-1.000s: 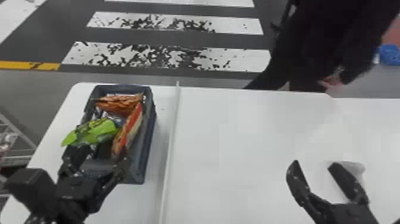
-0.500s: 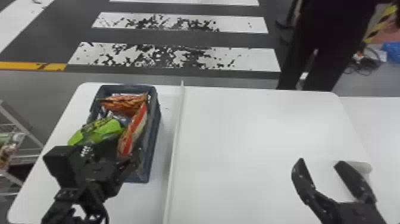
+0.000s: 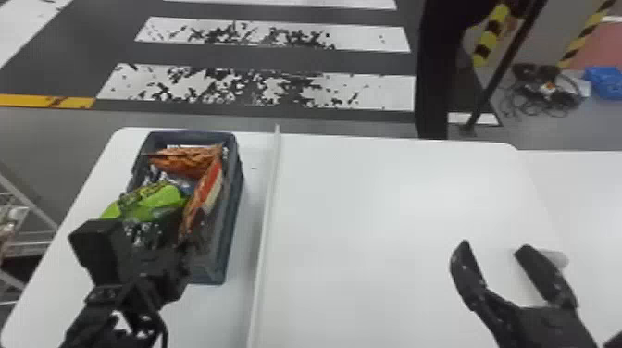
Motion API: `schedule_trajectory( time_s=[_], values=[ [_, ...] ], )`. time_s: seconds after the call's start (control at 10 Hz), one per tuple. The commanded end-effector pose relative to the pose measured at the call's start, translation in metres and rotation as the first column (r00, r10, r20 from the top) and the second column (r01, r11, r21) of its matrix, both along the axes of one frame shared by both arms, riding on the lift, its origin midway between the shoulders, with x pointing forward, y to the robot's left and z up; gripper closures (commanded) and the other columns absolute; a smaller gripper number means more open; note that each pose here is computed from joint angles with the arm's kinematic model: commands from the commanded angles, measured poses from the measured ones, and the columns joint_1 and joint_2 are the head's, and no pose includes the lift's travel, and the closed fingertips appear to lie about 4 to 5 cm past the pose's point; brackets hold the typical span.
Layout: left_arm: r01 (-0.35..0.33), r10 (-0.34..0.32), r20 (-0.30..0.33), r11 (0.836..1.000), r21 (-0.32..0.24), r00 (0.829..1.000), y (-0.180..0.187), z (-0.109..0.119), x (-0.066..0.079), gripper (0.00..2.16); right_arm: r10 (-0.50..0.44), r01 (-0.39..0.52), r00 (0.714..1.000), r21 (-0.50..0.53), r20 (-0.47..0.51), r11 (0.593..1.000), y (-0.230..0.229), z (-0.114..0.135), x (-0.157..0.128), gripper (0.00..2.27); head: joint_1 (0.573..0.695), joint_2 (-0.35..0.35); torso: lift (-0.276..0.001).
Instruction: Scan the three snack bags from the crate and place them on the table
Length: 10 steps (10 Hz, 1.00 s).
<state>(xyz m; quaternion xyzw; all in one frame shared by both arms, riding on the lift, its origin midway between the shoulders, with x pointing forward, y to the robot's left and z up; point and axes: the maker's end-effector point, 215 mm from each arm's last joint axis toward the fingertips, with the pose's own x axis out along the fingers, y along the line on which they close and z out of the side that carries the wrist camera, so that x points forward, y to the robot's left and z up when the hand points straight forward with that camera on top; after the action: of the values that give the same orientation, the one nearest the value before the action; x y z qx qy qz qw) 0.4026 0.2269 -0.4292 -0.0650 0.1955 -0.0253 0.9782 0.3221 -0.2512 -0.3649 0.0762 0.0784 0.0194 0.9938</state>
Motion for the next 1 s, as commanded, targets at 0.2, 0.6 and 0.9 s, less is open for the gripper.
schedule_trajectory(
  time_s=[0.2,0.6,0.9],
  values=[
    [-0.016,0.016,-0.002,1.000,0.009,1.000,0.003,0.005,-0.001,1.71,-0.007,0.007,1.000,0.013,0.001,1.000,-0.002,-0.001,0.002,0.13,0.695,-0.039,-0.036],
    [0.016,-0.021,0.109,0.999,0.048,0.994,-0.013,0.077,-0.012,1.71,-0.010,0.010,1.000,0.024,0.000,1.000,-0.002,-0.003,0.003,0.13,0.695,-0.049,-0.036],
    [0.034,-0.044,0.133,0.996,0.080,0.990,-0.021,0.116,-0.019,1.71,-0.010,0.010,1.000,0.027,0.004,1.000,-0.002,-0.001,0.004,0.13,0.695,-0.072,-0.036]
  ],
)
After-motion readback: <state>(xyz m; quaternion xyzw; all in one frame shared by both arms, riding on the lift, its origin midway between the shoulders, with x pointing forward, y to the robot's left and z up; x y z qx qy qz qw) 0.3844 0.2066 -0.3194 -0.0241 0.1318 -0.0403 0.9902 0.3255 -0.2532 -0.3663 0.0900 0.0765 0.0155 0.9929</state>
